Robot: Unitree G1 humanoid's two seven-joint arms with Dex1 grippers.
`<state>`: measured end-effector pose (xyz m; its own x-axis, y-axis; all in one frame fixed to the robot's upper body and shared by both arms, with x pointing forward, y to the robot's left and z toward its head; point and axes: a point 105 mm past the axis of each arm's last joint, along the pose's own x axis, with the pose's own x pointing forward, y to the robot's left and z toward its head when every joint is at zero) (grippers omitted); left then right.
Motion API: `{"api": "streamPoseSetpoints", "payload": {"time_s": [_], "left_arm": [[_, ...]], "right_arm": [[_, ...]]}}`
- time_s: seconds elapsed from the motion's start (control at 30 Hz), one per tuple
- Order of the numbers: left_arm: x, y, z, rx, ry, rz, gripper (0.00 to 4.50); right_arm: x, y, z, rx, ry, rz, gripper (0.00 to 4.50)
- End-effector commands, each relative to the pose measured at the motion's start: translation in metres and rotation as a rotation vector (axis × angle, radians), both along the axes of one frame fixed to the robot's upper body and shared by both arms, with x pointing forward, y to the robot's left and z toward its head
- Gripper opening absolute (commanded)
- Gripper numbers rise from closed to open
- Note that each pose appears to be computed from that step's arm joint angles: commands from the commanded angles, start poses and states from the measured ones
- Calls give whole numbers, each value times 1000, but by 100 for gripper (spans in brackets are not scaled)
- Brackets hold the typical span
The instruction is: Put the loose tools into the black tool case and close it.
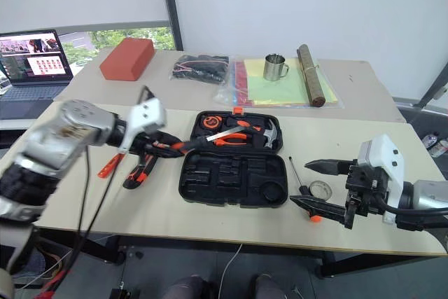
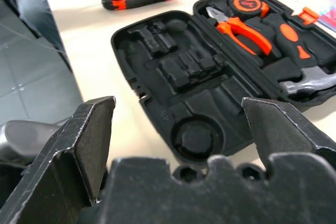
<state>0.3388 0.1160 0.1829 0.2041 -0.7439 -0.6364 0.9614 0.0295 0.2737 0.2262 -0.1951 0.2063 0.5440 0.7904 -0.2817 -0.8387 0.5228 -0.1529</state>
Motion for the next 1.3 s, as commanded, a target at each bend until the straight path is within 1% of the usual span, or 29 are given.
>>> {"api": "streamPoseSetpoints", "payload": {"time_s": [0.03, 0.13, 0.23, 0.43, 0.57, 0.63, 0.67, 0.7, 0.73, 0.8, 0.87, 0.93, 0.97, 1.07, 1.13, 1.23, 1.27, 1.3], "left_arm": [[16, -7, 4, 72, -83, -93, 95], [34, -18, -1, 97, -99, -102, 95], [42, -27, -5, 121, -102, -117, 95], [48, -37, -13, 131, -96, -138, 95], [52, -41, -13, 116, -73, -107, 95], [52, -44, -10, 101, -71, -106, 196], [53, -45, -8, 92, -74, -101, 210], [54, -47, -5, 83, -80, -101, 240], [54, -49, -1, 71, -81, -101, 287], [53, -52, 5, 52, -81, -105, 352], [53, -54, 10, 38, -83, -109, 440], [52, -56, 14, 17, -83, -114, 446], [51, -57, 15, 5, -83, -115, 433], [54, -62, 11, -15, -86, -94, 344], [56, -64, 4, -14, -89, -83, 260], [55, -70, -3, -24, -76, -82, 166], [55, -72, -4, -28, -69, -84, 121], [53, -75, -7, -25, -64, -91, 90]], "right_arm": [[-1, 4, 5, -1, -51, -9, 450], [-3, 6, 4, 1, -52, -21, 450], [-3, 6, 2, 3, -57, -43, 450], [-5, 6, -1, 13, -64, -80, 450], [-6, 5, -1, 23, -69, -99, 450], [-6, 5, -1, 26, -70, -103, 450], [-7, 4, -1, 26, -70, -105, 450], [-7, 4, 0, 27, -71, -106, 450], [-6, 3, 0, 29, -71, -108, 450], [-6, 3, 1, 30, -71, -110, 450], [-6, 2, 1, 32, -69, -110, 450], [-6, 2, 0, 33, -68, -109, 450], [-6, 2, 0, 34, -68, -108, 450], [-4, 2, 0, 37, -69, -109, 450], [-3, 2, -1, 36, -69, -109, 450], [-1, 2, -2, 36, -69, -110, 450], [-1, 2, -2, 35, -69, -110, 450], [0, 2, -2, 35, -69, -111, 450]]}}
